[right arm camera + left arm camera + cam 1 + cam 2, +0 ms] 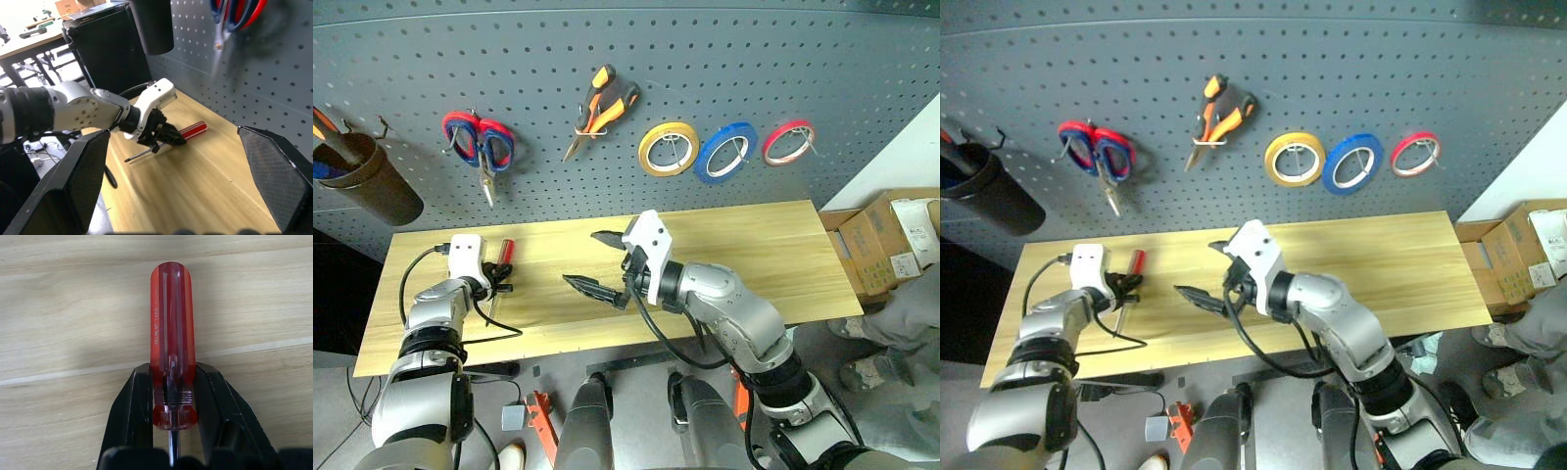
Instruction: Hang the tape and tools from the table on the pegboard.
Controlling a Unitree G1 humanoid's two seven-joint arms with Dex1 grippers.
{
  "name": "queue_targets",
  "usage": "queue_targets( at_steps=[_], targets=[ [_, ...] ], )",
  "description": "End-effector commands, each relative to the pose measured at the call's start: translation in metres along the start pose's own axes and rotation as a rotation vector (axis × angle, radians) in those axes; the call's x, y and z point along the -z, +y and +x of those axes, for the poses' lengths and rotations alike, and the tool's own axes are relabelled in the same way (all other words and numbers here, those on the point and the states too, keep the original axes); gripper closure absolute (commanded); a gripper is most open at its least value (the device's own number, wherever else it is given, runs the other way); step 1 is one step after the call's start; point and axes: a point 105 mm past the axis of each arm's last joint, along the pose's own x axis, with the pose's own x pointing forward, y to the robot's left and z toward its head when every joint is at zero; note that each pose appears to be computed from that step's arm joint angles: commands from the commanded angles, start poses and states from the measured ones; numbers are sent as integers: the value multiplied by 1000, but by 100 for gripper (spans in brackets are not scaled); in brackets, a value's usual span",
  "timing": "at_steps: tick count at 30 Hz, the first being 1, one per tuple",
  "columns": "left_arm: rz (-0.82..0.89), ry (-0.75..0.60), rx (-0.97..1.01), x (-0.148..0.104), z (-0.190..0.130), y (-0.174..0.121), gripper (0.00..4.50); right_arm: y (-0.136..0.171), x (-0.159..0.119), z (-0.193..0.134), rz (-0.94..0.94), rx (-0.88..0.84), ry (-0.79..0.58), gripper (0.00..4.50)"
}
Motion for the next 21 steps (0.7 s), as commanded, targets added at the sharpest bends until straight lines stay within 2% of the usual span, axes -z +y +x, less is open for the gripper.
queue_targets(
  at_steps=[1,7,14,18,21],
  targets=[
    [19,-60,30,-17,1,-12,368,-2,-18,-4,0,-9,-71,0],
    [130,-144,28,-28,-13,-41,368,-5,-35,-23,124,-46,-164,0],
    [190,-279,-210,-35,-62,-53,368,2,-52,-39,217,-72,-234,0],
    [287,-452,-368,-48,-100,-64,368,0,-66,-35,247,-64,-325,0],
    [387,-573,-446,-72,-119,-66,368,-2,-81,-28,247,-59,-405,0]
  ],
)
